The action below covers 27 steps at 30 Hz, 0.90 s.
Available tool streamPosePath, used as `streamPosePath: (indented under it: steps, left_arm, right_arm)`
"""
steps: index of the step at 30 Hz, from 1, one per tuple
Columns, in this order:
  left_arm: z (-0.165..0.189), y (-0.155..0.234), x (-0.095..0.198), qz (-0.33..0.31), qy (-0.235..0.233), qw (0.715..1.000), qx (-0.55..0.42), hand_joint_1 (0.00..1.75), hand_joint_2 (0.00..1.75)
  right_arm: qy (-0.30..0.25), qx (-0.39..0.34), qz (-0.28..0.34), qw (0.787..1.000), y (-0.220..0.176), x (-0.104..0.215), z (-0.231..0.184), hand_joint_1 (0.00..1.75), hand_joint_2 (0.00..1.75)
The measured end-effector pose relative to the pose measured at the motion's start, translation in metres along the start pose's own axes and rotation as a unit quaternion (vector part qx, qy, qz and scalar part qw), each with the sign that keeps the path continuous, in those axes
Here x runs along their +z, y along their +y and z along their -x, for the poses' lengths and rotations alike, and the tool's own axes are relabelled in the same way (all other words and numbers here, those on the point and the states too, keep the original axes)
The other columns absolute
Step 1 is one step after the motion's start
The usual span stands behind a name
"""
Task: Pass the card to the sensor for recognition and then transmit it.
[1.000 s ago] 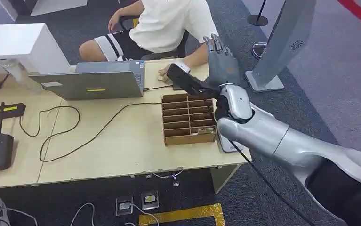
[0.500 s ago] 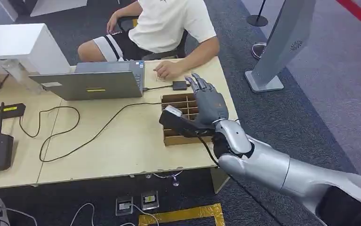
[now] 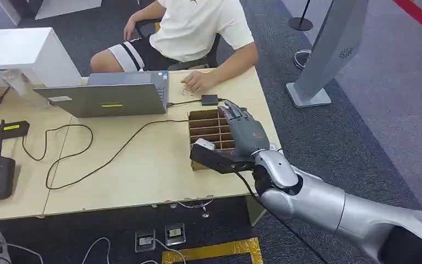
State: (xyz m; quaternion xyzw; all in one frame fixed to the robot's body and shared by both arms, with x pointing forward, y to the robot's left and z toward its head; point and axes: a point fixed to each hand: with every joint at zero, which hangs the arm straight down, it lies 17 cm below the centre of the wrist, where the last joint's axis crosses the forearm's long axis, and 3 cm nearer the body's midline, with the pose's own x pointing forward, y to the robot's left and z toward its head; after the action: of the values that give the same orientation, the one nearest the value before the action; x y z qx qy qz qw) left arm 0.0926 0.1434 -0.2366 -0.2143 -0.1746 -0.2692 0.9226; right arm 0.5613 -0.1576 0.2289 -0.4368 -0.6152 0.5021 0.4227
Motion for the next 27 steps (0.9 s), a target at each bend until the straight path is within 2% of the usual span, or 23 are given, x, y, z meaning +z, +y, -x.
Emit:
streamPosePath:
  steps: [15, 27]
  left_arm:
    - [-0.002, -0.001, -0.001, 0.002, 0.008, 1.0, 0.002, 0.0, 0.0]
    - [-0.005, -0.001, -0.001, 0.003, 0.005, 1.0, 0.006, 0.0, 0.0]
  right_arm:
    - [0.073, 0.07, -0.09, 0.991, 0.056, 0.009, 0.052, 0.0, 1.75]
    - [0.097, 0.088, -0.116, 0.985, 0.073, 0.014, 0.074, 0.0, 1.75]
